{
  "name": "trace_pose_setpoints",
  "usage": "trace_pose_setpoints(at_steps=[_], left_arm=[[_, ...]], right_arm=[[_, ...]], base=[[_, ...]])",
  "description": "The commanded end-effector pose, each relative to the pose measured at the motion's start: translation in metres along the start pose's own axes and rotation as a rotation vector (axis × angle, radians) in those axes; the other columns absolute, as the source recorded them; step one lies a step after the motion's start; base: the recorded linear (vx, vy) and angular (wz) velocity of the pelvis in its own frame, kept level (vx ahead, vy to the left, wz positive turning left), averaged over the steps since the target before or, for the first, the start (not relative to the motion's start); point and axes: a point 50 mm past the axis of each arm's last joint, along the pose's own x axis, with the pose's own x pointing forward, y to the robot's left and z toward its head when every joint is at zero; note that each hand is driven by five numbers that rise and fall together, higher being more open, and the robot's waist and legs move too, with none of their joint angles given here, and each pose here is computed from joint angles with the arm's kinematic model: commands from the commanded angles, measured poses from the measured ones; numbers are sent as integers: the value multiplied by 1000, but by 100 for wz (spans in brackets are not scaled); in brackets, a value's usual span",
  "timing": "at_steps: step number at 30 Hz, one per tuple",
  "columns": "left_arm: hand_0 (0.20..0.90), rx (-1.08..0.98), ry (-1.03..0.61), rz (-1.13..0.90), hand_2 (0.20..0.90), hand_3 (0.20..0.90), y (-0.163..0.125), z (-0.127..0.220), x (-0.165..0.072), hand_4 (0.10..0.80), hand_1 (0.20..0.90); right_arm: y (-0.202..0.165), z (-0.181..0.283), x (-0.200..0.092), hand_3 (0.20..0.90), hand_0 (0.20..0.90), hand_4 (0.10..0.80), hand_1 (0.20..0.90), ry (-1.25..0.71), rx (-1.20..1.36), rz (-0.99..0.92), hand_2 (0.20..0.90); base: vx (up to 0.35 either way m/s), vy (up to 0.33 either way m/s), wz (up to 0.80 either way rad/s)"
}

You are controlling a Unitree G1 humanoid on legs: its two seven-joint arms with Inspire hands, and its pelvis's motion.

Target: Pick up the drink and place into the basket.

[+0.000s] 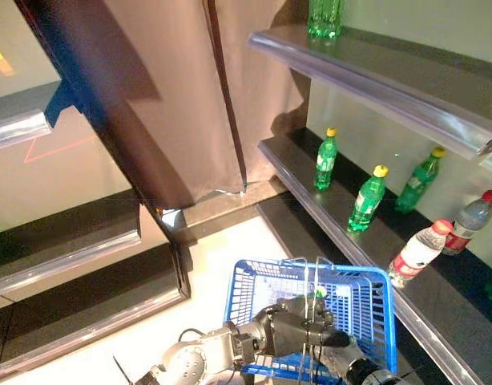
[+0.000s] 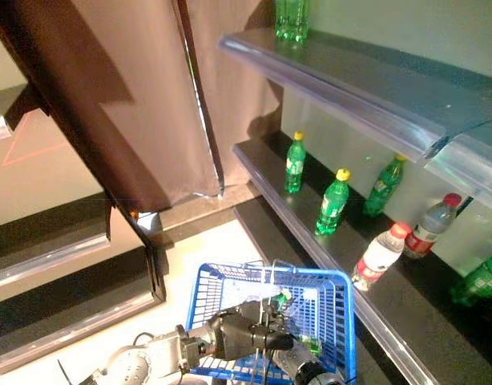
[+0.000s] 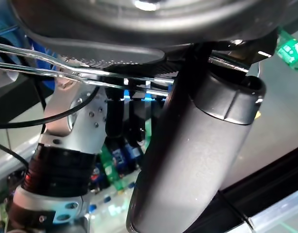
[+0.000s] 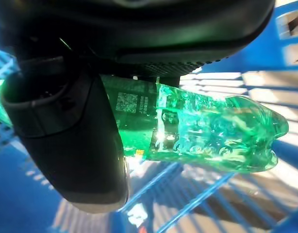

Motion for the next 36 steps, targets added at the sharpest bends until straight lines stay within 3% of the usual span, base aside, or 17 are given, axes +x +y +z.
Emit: trace_pose_setpoints(at_steps=[1, 2, 3, 4, 5, 13, 24, 31, 36], left_arm=[[300, -88, -233, -600, 300, 200, -103, 33, 23, 100, 300], [300, -97, -232, -594, 300, 200, -102, 32, 24, 100, 300], [300, -102, -231, -590, 300, 200, -102, 31, 25, 100, 300], [300, -107, -229, -588, 300, 200, -102, 30, 25, 100, 300], [300, -111, -229, -586, 300, 200, -103, 29, 26, 100, 300], [300, -135, -233, -567, 300, 200, -101, 25, 26, 100, 300], [300, -168, -299, -484, 300, 200, -83, 17, 15, 100, 300], [300, -174, -423, -293, 300, 200, -52, 17, -12, 100, 300], [300, -205, -506, -141, 300, 200, -28, 11, -40, 100, 300]], right_arm=[[43, -9, 3, 200, 300, 100, 300, 43, 56, 113, 300], [40, -11, 4, 200, 300, 100, 300, 50, 81, 95, 300], [39, -12, 4, 367, 444, 267, 444, 50, 95, 91, 444], [38, -13, 4, 604, 646, 504, 646, 48, 100, 87, 646], [37, -13, 4, 900, 900, 800, 900, 45, 98, 85, 900], [40, -12, 2, 900, 900, 800, 900, -7, 110, 150, 900], [66, -16, -17, 900, 900, 800, 900, -94, -51, 395, 900], [80, -14, -53, 900, 900, 800, 900, -211, -199, 547, 900], [67, -4, -81, 900, 900, 800, 900, -291, -247, 608, 900]], base=[[96, -6, 0], [51, -4, -1], [53, -6, -1], [30, -7, 1], [54, -9, 2], [22, -7, 1], [0, 0, 0], [-26, -26, -1], [-11, -41, -10]])
